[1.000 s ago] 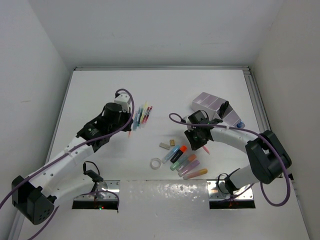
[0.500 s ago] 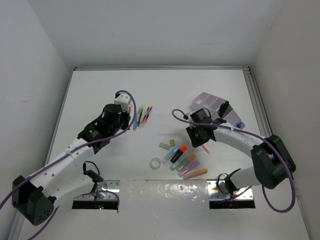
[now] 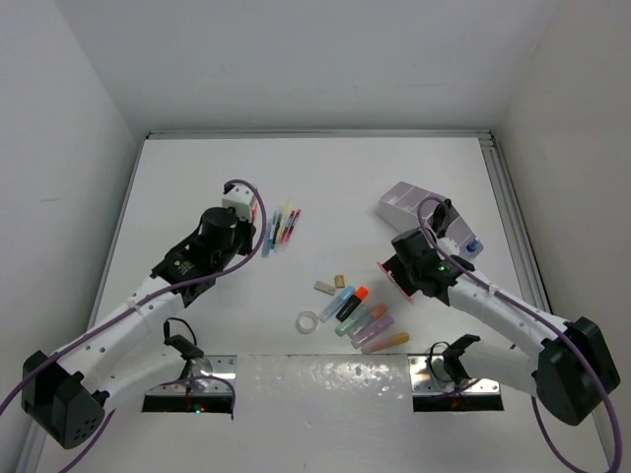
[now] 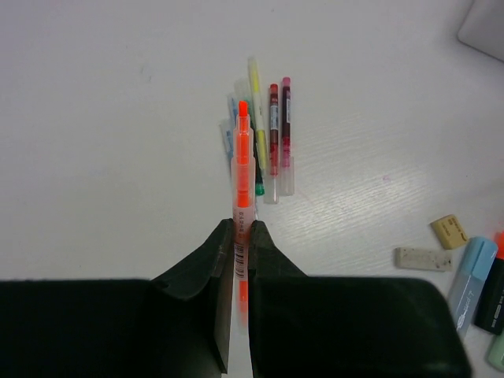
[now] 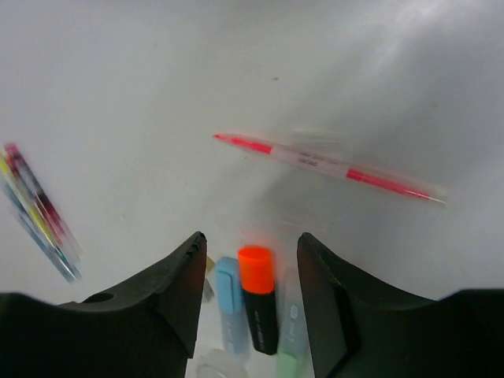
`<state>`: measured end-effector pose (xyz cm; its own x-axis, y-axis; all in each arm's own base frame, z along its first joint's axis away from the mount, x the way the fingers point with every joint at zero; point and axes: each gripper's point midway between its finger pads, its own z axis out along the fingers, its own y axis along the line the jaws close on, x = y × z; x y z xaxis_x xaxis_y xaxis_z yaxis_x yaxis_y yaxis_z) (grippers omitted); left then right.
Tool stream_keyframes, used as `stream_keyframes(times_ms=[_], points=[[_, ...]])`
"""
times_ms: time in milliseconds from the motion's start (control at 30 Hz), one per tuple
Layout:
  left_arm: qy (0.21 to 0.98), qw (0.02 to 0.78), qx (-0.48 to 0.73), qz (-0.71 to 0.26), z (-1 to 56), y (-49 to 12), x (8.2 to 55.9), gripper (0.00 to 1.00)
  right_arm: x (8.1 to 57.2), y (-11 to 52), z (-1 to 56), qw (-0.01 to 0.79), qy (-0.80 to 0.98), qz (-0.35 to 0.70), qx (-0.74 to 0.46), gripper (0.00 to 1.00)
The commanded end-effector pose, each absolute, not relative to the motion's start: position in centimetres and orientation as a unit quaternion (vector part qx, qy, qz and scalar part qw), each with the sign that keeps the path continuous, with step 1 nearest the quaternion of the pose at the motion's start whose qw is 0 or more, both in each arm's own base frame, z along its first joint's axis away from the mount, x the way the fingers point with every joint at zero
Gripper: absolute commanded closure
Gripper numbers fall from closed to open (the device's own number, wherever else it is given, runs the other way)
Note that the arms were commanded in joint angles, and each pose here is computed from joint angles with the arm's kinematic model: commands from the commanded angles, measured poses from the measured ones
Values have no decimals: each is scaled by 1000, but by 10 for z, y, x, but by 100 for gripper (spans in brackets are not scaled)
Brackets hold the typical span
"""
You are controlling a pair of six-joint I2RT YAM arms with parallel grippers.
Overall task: Sort the stationery into containers
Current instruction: Close the pen cap on the pen.
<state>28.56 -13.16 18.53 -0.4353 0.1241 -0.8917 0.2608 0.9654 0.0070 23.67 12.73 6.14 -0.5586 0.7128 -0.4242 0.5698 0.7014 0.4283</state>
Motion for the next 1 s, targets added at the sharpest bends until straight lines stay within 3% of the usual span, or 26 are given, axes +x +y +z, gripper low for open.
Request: stream_keyframes(times_ms=[0, 400, 967], points=[[824, 552, 99, -79, 203, -132, 289, 100, 257, 123, 69, 298, 743, 177, 573, 50], [825, 554, 89, -74, 199, -123, 283, 100, 236, 144, 36, 164, 658, 177, 713, 53], [826, 554, 82, -65, 196, -116, 281, 100, 227, 142, 8, 150, 619, 156, 755, 62]])
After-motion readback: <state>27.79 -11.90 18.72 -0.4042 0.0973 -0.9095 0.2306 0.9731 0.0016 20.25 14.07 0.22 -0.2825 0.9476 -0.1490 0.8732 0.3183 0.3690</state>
